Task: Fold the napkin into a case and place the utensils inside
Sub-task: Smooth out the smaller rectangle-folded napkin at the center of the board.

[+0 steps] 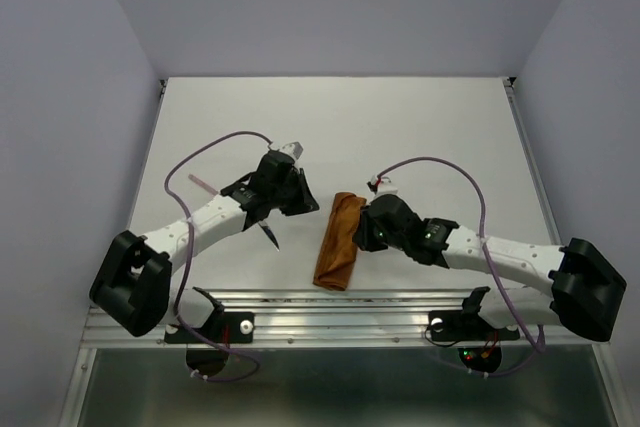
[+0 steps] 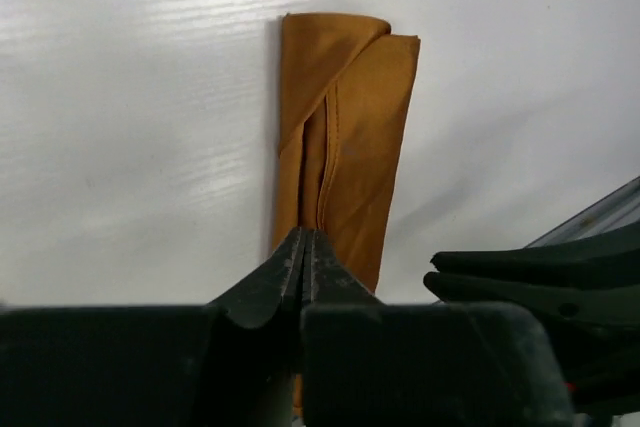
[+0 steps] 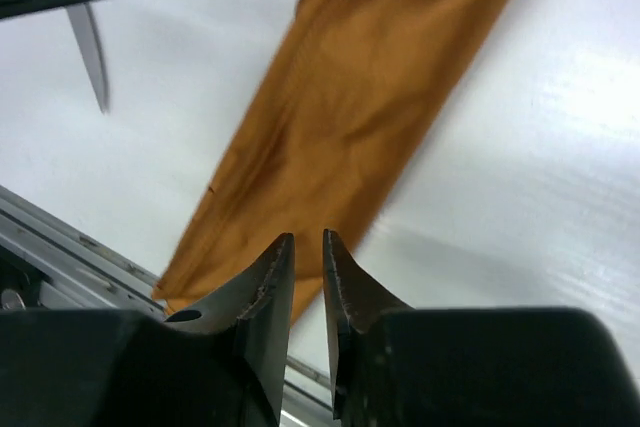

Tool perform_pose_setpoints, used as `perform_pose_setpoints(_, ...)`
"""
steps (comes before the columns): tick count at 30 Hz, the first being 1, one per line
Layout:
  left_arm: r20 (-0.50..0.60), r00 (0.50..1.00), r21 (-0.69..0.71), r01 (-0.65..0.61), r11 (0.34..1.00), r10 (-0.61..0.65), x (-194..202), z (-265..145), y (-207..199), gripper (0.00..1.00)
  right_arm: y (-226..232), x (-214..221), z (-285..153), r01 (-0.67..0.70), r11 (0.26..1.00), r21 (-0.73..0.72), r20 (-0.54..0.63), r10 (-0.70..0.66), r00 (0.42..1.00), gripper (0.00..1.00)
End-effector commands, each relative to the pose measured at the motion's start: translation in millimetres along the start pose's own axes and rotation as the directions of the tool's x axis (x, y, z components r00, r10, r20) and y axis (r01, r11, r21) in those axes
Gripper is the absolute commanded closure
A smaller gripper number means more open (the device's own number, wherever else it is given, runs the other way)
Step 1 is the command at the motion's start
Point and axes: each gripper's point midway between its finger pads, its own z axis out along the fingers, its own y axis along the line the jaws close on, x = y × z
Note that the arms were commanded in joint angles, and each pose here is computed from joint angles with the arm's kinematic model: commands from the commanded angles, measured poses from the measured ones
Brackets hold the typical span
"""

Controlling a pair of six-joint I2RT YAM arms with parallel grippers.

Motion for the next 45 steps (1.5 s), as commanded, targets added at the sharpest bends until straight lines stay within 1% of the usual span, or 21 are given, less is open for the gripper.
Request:
perform_pose_setpoints(1, -0.108, 0.993, -0.041, 0.046, 0.998, -0.051, 45, -7, 26, 1.0, 6, 35, -7, -0.074, 0.997, -0.036, -0.093, 0.07, 0.993, 0.81)
perform_pose_setpoints(4, -0.147, 0.985, -0.06, 0.08, 0.995, -0.089, 66, -10, 36, 1.0, -1, 55, -5, -0.101, 0.995, 0.0, -0.135, 0.1, 0.986, 0.9)
perform_pose_setpoints(7, -0.192, 0.976, -0.067, 0.096, 0.993, -0.107, 90, -13, 43, 1.0, -12, 71, -3, -0.138, 0.989, 0.049, -0.158, 0.144, 0.977, 0.95)
perform_pose_setpoints(8, -0.206, 0.972, -0.062, 0.099, 0.993, -0.11, 97, -14, 40, 1.0, -12, 72, -3, -0.154, 0.987, 0.05, -0.16, 0.16, 0.974, 0.96)
perform_pose_setpoints(12, -0.265, 0.958, -0.07, 0.091, 0.993, -0.107, 121, -10, 41, 1.0, -17, 82, 2, -0.152, 0.986, 0.072, -0.186, 0.163, 0.969, 0.96)
perform_pose_setpoints(15, -0.309, 0.946, -0.061, 0.082, 0.995, -0.097, 136, -3, 37, 1.0, -20, 82, 8, -0.154, 0.983, 0.1, -0.177, 0.17, 0.969, 0.95)
perform_pose_setpoints(18, -0.327, 0.941, -0.053, 0.071, 0.996, -0.084, 142, 3, 30, 1.0, -22, 78, 15, -0.129, 0.984, 0.124, -0.163, 0.148, 0.975, 0.95)
perform_pose_setpoints(22, -0.333, 0.939, -0.026, 0.077, 0.997, -0.082, 142, 9, 20, 1.0, -25, 74, 23, -0.106, 0.983, 0.147, -0.153, 0.129, 0.98, 0.95)
perform_pose_setpoints(29, -0.322, 0.944, -0.011, 0.069, 0.998, -0.068, 132, 26, 9, 1.0, -56, 29, 40, -0.122, 0.972, 0.202, -0.093, 0.143, 0.985, 0.95)
perform_pose_setpoints(31, -0.31, 0.948, -0.03, 0.062, 0.998, -0.069, 129, 31, 11, 1.0, -70, 14, 43, -0.112, 0.968, 0.226, -0.07, 0.131, 0.989, 0.95)
perform_pose_setpoints(35, -0.295, 0.953, -0.031, 0.06, 0.998, -0.066, 118, 34, 3, 1.0, -78, -5, 43, -0.084, 0.967, 0.239, -0.058, 0.1, 0.993, 0.96)
perform_pose_setpoints(40, -0.268, 0.96, -0.03, 0.071, 0.997, -0.077, 115, 27, 4, 1.0, -83, 6, 33, -0.068, 0.966, 0.25, -0.095, 0.095, 0.991, 0.97)
perform_pose_setpoints(45, -0.272, 0.959, -0.029, 0.074, 0.997, -0.079, 117, 16, 4, 1.0, -71, 11, 18, -0.092, 0.98, 0.176, -0.111, 0.112, 0.988, 0.97)
